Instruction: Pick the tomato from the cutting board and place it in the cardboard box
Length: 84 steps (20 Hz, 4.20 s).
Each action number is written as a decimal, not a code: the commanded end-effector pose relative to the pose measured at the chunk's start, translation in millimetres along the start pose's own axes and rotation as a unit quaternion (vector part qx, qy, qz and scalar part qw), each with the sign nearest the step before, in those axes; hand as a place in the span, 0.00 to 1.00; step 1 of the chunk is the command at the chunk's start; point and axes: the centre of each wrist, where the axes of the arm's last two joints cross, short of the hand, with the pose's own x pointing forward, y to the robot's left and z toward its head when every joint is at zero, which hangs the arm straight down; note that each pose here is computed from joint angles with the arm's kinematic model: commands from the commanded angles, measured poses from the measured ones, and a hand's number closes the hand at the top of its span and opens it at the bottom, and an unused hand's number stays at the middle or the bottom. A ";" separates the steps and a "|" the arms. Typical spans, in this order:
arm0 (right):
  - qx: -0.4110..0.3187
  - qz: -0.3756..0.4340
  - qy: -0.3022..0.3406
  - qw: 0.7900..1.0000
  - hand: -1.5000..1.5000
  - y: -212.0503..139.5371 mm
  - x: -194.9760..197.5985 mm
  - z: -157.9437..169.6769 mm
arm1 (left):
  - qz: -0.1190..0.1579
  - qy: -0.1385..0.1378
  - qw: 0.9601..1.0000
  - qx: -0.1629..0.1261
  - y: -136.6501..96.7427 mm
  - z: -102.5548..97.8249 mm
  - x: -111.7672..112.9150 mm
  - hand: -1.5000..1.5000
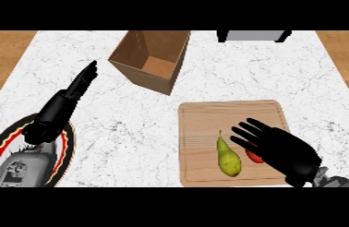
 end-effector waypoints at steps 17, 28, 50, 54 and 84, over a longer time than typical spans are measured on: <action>-0.034 0.039 -0.060 0.997 1.00 37.7 -12.6 -43.9 | -0.007 -0.005 1.000 0.006 5.1 -25.6 11.4 0.50; -0.148 0.031 -0.105 0.983 1.00 18.9 38.6 -78.0 | 0.003 -0.006 1.000 -0.006 5.5 -8.8 2.2 0.50; -0.391 -0.182 0.091 0.898 1.00 -175.5 131.1 -145.9 | 0.007 -0.035 0.998 -0.054 -26.6 -38.5 18.5 0.50; -0.414 -0.205 0.160 0.872 1.00 -211.3 129.4 -158.1 | 0.000 -0.030 0.998 -0.047 -24.3 -39.1 16.0 0.50; -0.070 -0.241 0.182 0.951 0.00 -233.7 -3.1 -232.9 | 0.002 -0.021 1.000 -0.021 -16.4 -31.2 16.2 0.50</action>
